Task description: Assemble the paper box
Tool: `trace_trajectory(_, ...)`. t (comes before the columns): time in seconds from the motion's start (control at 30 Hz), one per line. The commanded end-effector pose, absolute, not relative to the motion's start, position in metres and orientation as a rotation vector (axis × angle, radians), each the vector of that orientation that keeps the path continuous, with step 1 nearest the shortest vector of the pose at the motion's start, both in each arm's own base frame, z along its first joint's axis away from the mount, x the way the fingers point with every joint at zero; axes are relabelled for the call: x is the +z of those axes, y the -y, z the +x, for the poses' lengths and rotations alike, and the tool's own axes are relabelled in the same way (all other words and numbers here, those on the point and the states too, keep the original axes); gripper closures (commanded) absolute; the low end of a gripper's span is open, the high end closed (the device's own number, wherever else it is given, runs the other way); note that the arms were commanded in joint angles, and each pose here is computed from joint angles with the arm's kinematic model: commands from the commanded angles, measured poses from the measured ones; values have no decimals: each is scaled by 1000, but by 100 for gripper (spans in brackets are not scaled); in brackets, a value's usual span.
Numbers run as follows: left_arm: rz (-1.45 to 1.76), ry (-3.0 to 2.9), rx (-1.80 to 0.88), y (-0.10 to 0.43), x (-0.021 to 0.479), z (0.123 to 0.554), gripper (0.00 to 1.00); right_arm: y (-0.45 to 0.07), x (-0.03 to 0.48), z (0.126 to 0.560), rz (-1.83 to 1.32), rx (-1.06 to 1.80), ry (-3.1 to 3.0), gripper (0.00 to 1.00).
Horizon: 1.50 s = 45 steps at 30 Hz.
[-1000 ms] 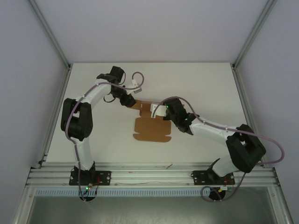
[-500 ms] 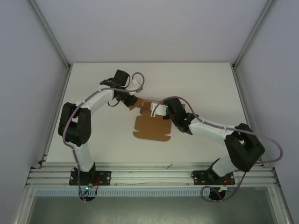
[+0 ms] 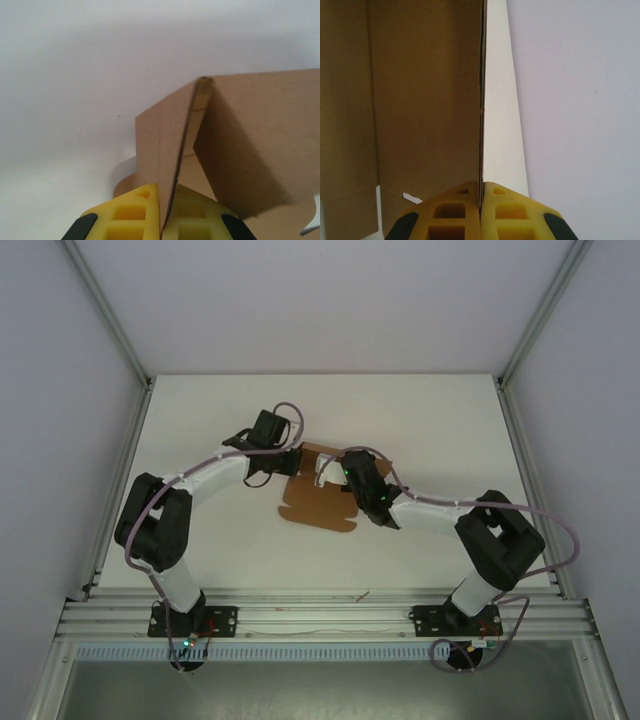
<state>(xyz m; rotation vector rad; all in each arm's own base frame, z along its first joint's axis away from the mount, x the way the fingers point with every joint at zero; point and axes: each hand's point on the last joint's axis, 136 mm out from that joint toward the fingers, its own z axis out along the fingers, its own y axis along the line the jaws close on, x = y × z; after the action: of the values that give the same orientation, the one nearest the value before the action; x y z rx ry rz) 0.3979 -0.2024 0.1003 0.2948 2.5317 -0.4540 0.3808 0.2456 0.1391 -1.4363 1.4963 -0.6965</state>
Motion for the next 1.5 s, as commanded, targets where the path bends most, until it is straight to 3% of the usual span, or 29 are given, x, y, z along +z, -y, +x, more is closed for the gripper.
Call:
trace_trajectory(0.0, 217, -2388, -584, 229, 140, 406, 99, -249, 139, 381, -1451, -699, -1499, 100)
trace_trajectory(0.13, 152, -2378, -619, 233, 135, 407, 86, -248, 133, 379, -1469, -681, -1507, 100)
trace_trajectory(0.3, 90, -2429, -553, 223, 115, 405, 85, -242, 126, 377, -1511, -701, -1493, 100)
trace_trajectory(0.37, 94, -2449, -519, 216, 110, 398, 78, -237, 124, 376, -1524, -709, -1491, 100)
trace_trajectory(0.47, 81, -2444, -480, 204, 113, 389, 50, -227, 123, 375, -1531, -734, -1515, 100)
trace_trajectory(0.6, 45, -2419, -451, 192, 127, 381, 31, -222, 124, 372, -1538, -745, -1505, 100)
trace_trajectory(0.7, 39, -2381, -434, 186, 141, 379, 1, -224, 122, 372, -1551, -742, -1489, 100)
trace_trajectory(0.87, -205, -2332, -259, 125, 165, 397, 0, -227, 122, 376, -1574, -777, -1439, 100)
trace_trajectory(1.03, -441, -2343, -242, 62, 152, 433, 0, -232, 124, 376, -1584, -759, -1407, 100)
trace_trajectory(1.17, -342, -2392, -303, 73, 136, 461, 0, -232, 128, 377, -1576, -770, -1399, 100)
trace_trajectory(1.3, -215, -2497, -418, 102, 105, 463, 2, -233, 131, 377, -1541, -756, -1404, 100)
trace_trajectory(1.47, -44, -2567, -522, 146, 79, 441, 16, -231, 123, 380, -1528, -764, -1433, 100)
